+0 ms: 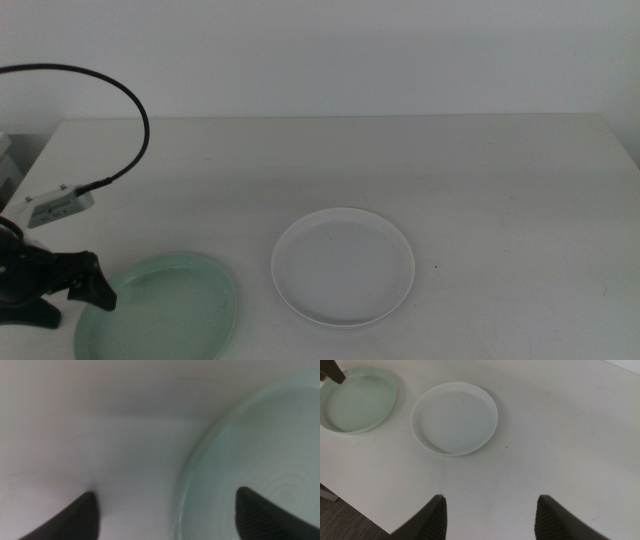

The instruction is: Stack the three bowls on top of each other.

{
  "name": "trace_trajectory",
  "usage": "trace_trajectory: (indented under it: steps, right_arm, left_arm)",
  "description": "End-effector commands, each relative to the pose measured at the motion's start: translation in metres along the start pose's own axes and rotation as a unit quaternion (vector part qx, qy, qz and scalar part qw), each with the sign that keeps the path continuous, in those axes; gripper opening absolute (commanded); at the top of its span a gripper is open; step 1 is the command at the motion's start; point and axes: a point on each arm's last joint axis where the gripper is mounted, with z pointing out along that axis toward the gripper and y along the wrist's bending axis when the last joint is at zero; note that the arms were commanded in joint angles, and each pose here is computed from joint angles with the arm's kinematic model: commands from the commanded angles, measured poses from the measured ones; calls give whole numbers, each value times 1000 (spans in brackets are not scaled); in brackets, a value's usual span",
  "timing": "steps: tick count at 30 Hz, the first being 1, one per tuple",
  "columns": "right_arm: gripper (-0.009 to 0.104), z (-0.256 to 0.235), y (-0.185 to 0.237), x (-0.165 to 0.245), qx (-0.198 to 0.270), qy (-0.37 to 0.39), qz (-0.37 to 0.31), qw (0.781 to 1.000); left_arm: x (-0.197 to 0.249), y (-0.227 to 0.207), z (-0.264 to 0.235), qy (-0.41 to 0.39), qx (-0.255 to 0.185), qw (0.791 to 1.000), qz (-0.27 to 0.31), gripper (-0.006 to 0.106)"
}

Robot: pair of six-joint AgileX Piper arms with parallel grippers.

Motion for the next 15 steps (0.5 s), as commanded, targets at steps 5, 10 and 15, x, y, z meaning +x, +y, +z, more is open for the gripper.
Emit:
trace_trajectory:
  steps: [5,10,15]
  right_arm:
    - [45,-6,-1,-8,10,-37,-4,999]
    - [45,-6,-1,-8,10,-37,-4,999]
    - [45,-6,-1,-8,10,-37,-4,999]
  left_arm:
    - [-8,-2,1,-8,15,1000,-21,70]
    - [-6,-3,6,14,23,999,-24,16]
    - [-7,-6,-4,5,16,999,-31,0]
